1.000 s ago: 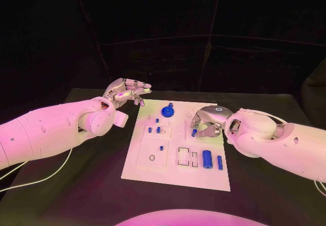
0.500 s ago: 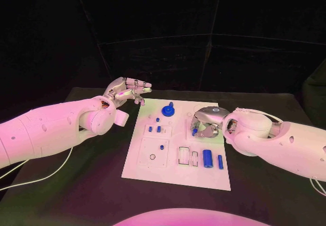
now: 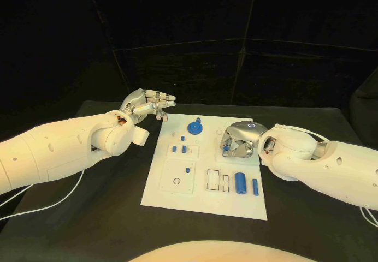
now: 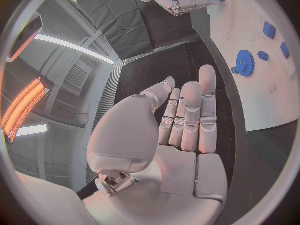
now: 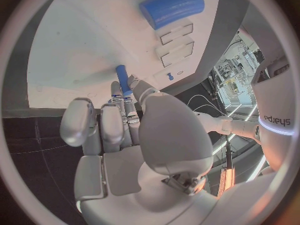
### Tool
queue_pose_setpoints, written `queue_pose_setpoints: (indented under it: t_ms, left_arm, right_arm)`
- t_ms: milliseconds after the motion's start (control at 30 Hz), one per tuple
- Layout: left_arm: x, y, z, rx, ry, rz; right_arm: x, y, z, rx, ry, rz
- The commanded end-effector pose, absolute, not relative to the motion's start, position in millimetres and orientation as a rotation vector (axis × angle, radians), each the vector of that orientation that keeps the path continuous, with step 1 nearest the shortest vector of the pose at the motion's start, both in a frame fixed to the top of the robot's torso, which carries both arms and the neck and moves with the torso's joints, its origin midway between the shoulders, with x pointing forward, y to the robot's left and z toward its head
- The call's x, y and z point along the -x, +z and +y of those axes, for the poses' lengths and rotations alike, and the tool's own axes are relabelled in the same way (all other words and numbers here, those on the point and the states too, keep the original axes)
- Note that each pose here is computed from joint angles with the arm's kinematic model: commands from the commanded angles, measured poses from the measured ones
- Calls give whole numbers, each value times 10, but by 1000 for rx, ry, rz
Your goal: Assemble the parts on the task board
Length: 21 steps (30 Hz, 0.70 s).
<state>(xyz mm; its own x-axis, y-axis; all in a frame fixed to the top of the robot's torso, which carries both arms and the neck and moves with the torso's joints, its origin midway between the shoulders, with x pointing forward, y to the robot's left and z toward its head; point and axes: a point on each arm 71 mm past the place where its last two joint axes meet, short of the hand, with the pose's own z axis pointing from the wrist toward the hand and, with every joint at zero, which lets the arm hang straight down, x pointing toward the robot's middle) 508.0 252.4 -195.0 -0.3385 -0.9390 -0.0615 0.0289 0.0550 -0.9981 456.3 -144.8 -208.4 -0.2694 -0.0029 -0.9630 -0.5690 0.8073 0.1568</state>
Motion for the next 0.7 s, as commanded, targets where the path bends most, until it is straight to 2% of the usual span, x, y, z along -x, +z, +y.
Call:
queue_pose_setpoints:
  t_ms: [33,333,533,700]
  left_arm:
    - [-5083,-1939,2522,966,-1431,1470]
    - [-5088,-1940,2523,966,-1429,1469]
    - [-5090,-1940,2507,965,-1433,1470]
    - [-5100,-1940,2494,962,-1435,1468]
  right_arm:
    - [-4537,-1995,-1469,342,641,1728]
    - [-4300,-1845,-1299,312,819,1685]
    - [-4180,-1786,-976,354,943,1653]
    - [-4131,-1819,-638,428,1017,1639]
